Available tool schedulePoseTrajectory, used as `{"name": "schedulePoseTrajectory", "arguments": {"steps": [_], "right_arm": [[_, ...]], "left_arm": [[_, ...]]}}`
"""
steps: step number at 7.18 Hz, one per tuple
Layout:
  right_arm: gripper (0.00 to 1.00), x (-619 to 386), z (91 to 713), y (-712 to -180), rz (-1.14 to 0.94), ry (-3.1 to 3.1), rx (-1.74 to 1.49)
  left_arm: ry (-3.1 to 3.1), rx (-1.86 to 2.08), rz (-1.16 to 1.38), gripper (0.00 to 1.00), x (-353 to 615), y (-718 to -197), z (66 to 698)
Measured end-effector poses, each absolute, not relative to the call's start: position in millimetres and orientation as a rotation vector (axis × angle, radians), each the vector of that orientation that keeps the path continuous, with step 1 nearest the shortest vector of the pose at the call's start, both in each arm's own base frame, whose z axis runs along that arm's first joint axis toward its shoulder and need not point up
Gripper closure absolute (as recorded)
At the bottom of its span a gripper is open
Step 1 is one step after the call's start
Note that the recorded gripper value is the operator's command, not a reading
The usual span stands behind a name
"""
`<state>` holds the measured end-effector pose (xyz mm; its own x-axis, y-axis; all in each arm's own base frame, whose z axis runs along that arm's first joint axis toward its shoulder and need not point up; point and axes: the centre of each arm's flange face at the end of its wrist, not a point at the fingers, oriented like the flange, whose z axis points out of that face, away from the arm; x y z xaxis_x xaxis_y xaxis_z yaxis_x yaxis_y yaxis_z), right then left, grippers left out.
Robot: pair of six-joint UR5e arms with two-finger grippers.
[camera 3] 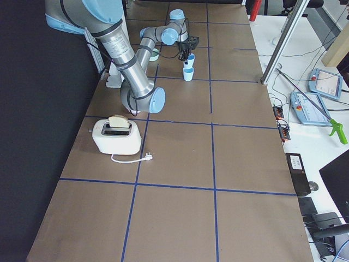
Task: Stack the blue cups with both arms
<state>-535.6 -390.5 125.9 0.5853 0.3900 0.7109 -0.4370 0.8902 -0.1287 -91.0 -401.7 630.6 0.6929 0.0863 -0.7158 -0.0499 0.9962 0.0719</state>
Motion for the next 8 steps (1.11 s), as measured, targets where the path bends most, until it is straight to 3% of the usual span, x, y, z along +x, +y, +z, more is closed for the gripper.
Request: {"name": "schedulePoseTrajectory", "arguments": {"steps": [1,5,8], "right_arm": [[0.03,-540.3,127.5,-390.0,0.484,-0.811,0.064],[0.0,-537.2,126.0,-392.4,0.473,-0.817,0.079],[0.0,-472.3,158.5,-449.5,0.329,-0.816,0.007]], "left_arm": [[0.802,0.049,0.076,0.0,-91.0,-401.7,630.5],[0.803,0.053,0.078,0.0,-90.9,-402.2,629.5],[0.805,0.043,0.077,0.0,-90.7,-401.8,635.7]]}}
